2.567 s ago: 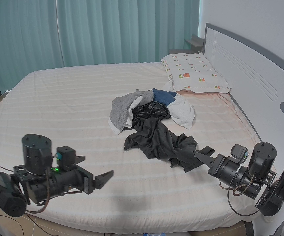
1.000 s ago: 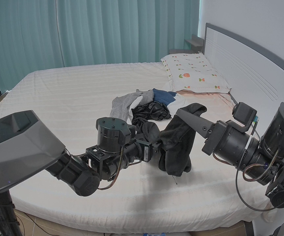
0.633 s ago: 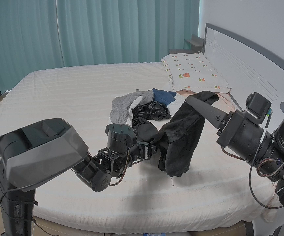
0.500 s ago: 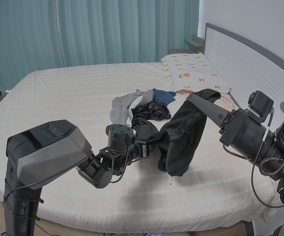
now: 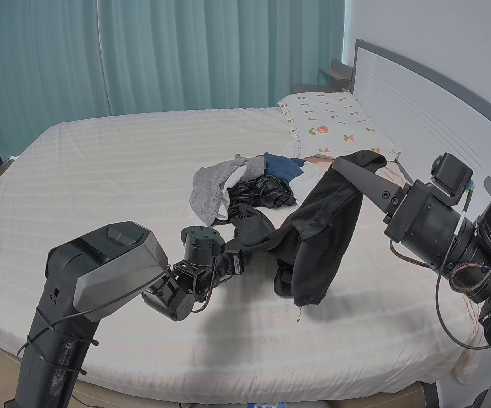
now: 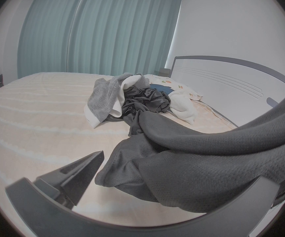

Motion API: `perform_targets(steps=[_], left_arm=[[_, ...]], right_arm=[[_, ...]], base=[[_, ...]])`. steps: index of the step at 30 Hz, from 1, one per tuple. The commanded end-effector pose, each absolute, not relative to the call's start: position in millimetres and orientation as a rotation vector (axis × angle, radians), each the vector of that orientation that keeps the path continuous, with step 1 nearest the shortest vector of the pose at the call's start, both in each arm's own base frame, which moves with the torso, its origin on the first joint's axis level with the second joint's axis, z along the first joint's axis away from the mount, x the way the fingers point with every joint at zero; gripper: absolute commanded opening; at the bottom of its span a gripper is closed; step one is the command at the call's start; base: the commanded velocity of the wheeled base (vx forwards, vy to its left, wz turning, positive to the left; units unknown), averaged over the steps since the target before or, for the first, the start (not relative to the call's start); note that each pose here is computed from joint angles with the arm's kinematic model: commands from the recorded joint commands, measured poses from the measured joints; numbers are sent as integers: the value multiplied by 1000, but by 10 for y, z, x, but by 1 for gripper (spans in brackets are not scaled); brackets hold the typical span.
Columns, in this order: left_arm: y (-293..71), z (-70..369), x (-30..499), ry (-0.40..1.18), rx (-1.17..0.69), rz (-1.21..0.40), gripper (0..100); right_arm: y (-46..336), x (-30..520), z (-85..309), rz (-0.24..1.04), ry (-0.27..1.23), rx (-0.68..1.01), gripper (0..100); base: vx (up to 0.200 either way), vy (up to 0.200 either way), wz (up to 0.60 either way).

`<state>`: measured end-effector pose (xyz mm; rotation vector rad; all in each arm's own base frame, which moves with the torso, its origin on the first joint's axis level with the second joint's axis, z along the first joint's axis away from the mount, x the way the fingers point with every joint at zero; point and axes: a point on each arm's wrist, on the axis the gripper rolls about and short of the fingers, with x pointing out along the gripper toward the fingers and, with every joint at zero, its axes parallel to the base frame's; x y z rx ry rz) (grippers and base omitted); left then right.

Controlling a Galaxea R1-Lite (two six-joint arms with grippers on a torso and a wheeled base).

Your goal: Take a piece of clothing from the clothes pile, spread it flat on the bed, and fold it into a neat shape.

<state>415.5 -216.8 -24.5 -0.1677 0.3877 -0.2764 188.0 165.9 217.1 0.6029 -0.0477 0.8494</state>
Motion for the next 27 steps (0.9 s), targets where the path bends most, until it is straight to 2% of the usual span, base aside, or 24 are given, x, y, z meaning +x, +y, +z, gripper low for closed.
perform_targets(steps=[1,10,11,14,23,27], left_arm=[[-2168,-282,4171,392,-203,-280,0],[-2167,-19,4115,380,-337,-284,0],[-2122,144,3931,414,-347,-342,0],[-2039,353,3729,434,-354,-386,0],[-1824,988,3163,387,-403,-418,0],[-1723,1192,3067,340,-423,-410,0]], right_arm=[[1602,1941,2121,844,-31,592,0],[1571,1968,2075,831,-16,586,0],[1562,2000,2040,817,-6,582,0],[1543,2047,1980,795,13,578,0],[1432,2261,1651,688,125,589,0],[1380,2423,1471,614,183,615,0]], base=[[0,0,0],[0,0,0],[0,0,0],[0,0,0],[0,0,0],[0,0,0]])
